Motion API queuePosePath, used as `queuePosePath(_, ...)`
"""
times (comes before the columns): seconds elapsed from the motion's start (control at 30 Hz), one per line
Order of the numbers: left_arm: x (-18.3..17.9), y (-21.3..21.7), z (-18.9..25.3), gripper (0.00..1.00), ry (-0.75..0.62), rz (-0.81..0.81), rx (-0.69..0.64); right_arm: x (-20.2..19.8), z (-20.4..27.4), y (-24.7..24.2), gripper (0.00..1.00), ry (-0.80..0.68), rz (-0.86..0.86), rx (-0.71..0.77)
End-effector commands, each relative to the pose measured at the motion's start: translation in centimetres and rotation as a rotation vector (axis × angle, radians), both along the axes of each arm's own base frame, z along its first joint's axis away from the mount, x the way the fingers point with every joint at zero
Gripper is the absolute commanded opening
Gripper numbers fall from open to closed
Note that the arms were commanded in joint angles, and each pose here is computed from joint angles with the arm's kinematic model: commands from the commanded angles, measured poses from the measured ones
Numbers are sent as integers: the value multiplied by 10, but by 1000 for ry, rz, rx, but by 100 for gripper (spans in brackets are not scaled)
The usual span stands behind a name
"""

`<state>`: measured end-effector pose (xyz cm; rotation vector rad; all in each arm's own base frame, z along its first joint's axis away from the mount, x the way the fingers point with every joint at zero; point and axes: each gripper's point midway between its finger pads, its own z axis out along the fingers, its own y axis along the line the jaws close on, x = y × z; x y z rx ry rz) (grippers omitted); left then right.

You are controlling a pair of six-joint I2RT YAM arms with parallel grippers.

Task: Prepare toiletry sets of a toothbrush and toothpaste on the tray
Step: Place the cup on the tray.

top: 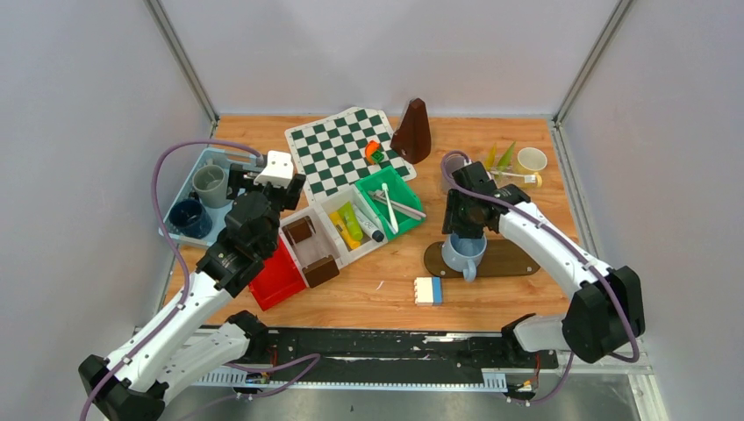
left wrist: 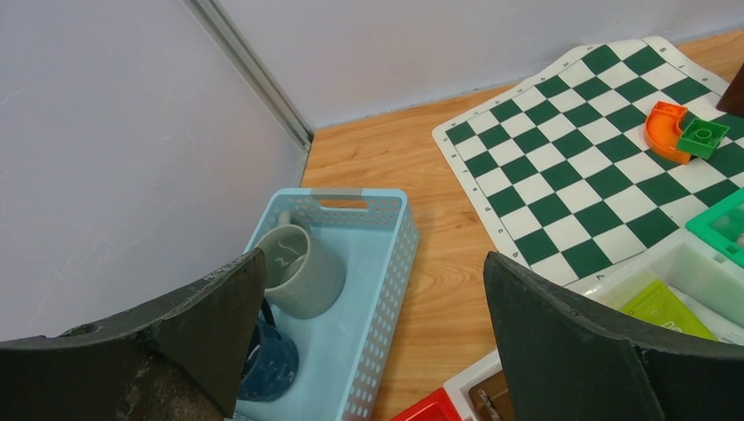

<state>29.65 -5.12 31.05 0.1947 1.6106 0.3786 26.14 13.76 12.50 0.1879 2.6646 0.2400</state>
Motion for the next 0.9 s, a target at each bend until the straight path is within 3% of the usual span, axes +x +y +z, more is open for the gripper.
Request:
queuePosePath(0.0, 0, 4, 9, 100, -39, 12, -18, 17, -6, 0, 40, -35, -92, -13)
queuePosePath(0.27, -1, 8, 9, 100, -40, 23, -13, 13, 9, -13, 0, -52, -108, -69)
queuePosePath(0.57, -3, 14, 9, 100, -45, 39, -8, 1, 31, -64, 0, -88, -171, -184)
queuePosePath(0.87, -2, 22, 16, 100, -79, 63, -40, 24, 41, -130, 0, -154, -317, -230)
